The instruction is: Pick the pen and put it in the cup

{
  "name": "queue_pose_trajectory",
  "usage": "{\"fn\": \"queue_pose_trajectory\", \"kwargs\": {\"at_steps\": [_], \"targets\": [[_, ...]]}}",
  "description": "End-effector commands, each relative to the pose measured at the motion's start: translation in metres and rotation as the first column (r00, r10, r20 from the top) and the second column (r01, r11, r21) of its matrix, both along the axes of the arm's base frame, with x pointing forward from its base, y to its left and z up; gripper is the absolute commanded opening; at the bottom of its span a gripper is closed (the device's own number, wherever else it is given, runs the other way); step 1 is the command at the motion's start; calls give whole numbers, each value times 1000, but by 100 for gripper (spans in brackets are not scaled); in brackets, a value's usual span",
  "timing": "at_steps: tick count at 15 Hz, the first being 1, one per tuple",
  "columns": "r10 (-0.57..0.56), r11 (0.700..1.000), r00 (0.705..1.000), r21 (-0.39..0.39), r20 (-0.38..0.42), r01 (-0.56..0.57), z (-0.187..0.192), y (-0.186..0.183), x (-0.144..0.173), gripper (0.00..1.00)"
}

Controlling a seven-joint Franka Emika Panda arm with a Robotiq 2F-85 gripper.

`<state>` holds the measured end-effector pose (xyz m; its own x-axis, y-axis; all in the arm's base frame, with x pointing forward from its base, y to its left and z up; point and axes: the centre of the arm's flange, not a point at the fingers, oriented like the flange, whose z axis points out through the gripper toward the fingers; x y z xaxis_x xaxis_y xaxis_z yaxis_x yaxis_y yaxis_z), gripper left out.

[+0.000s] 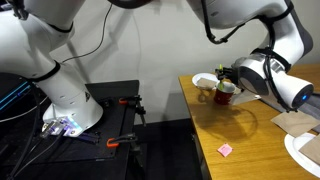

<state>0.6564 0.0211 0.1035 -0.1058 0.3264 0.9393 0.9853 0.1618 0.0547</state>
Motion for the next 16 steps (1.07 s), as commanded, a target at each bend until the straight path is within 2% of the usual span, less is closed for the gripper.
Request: {"fn": "queue_pose_trajectory", "kwargs": {"at_steps": [1, 4, 5, 11, 16], "targets": [[-2, 1000, 1000, 22, 19, 1, 5, 0, 1, 73], [-4, 1000, 1000, 22, 18, 4, 6, 1, 1, 97], [-9, 1000, 1000, 18, 18, 9, 10, 2, 0, 100], [-19, 1000, 999, 8, 28, 19, 49, 13, -6, 100], [-96, 995, 995, 6, -9, 96, 95, 24, -16, 100]]}}
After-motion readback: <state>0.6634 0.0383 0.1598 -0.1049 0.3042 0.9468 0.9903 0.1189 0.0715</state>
